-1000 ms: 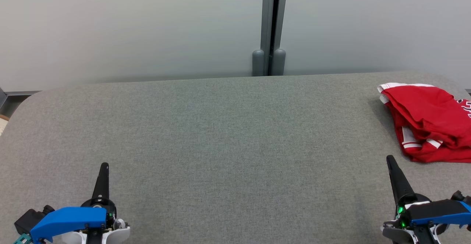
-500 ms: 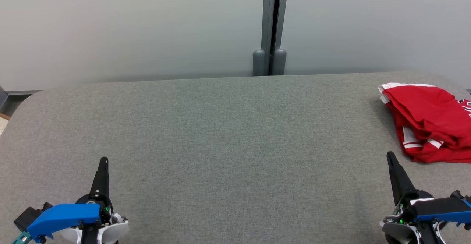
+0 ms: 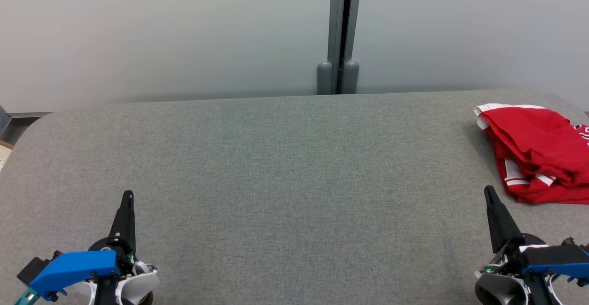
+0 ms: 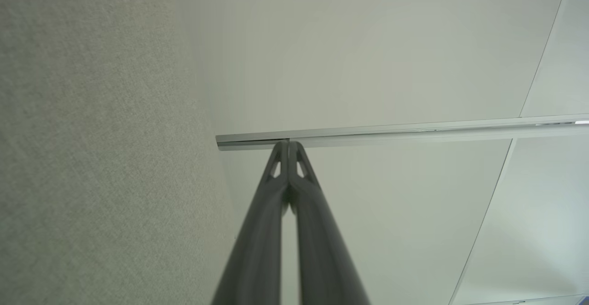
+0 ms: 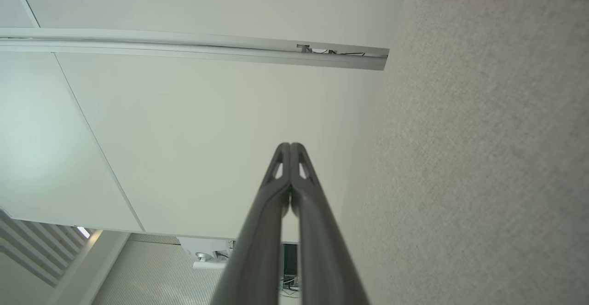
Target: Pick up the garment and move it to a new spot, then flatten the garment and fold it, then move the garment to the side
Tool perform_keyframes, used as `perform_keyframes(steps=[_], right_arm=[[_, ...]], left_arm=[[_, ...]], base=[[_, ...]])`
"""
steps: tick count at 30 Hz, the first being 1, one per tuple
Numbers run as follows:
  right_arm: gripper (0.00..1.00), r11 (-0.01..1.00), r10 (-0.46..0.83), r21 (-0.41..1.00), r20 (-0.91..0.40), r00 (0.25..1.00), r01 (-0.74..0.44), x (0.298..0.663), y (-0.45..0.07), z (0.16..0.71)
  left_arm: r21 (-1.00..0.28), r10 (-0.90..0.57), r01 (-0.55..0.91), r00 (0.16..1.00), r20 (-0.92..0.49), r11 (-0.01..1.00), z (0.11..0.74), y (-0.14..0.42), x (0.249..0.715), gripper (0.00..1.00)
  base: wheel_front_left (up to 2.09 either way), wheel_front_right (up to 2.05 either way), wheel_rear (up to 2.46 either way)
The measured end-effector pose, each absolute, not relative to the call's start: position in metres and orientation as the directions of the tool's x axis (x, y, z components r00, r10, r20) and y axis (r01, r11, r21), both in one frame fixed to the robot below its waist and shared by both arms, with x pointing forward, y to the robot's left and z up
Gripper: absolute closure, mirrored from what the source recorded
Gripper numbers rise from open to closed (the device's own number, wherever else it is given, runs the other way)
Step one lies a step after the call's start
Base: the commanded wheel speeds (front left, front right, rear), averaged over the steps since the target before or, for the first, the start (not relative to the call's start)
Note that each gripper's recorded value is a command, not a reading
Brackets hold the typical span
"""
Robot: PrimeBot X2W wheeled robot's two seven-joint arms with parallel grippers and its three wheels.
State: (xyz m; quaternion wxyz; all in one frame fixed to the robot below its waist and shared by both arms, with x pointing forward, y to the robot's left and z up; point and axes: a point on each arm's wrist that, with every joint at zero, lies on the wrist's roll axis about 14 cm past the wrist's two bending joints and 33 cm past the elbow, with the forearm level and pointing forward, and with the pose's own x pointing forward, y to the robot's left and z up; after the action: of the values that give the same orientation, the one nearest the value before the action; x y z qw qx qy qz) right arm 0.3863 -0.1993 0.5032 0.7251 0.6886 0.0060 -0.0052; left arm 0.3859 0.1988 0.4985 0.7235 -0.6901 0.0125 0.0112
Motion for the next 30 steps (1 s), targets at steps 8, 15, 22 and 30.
perform_keyframes(steps=[8,15,22,30], right_arm=[[1.00,-0.002,-0.002,1.000,-0.011,1.000,0.011,0.3871,-0.1994,0.5037],[1.00,-0.006,-0.001,1.000,-0.009,1.000,0.009,0.3876,-0.1993,0.5044],[1.00,-0.006,-0.001,1.000,-0.009,1.000,0.009,0.3876,-0.1993,0.5043],[1.00,-0.006,-0.001,1.000,-0.009,1.000,0.009,0.3876,-0.1994,0.5043]], left_arm=[[-1.000,0.000,-0.019,1.000,-0.019,-0.001,0.5023,0.2001,0.3870,1.00],[-1.000,0.000,-0.015,1.000,-0.015,-0.004,0.5034,0.2000,0.3875,1.00],[-1.000,0.000,-0.015,1.000,-0.015,-0.004,0.5034,0.2000,0.3876,1.00],[-1.000,0.000,-0.014,1.000,-0.014,-0.004,0.5035,0.2000,0.3876,1.00]], base=[[0.00,0.00,0.00],[0.00,0.00,0.00],[0.00,0.00,0.00],[0.00,0.00,0.00]])
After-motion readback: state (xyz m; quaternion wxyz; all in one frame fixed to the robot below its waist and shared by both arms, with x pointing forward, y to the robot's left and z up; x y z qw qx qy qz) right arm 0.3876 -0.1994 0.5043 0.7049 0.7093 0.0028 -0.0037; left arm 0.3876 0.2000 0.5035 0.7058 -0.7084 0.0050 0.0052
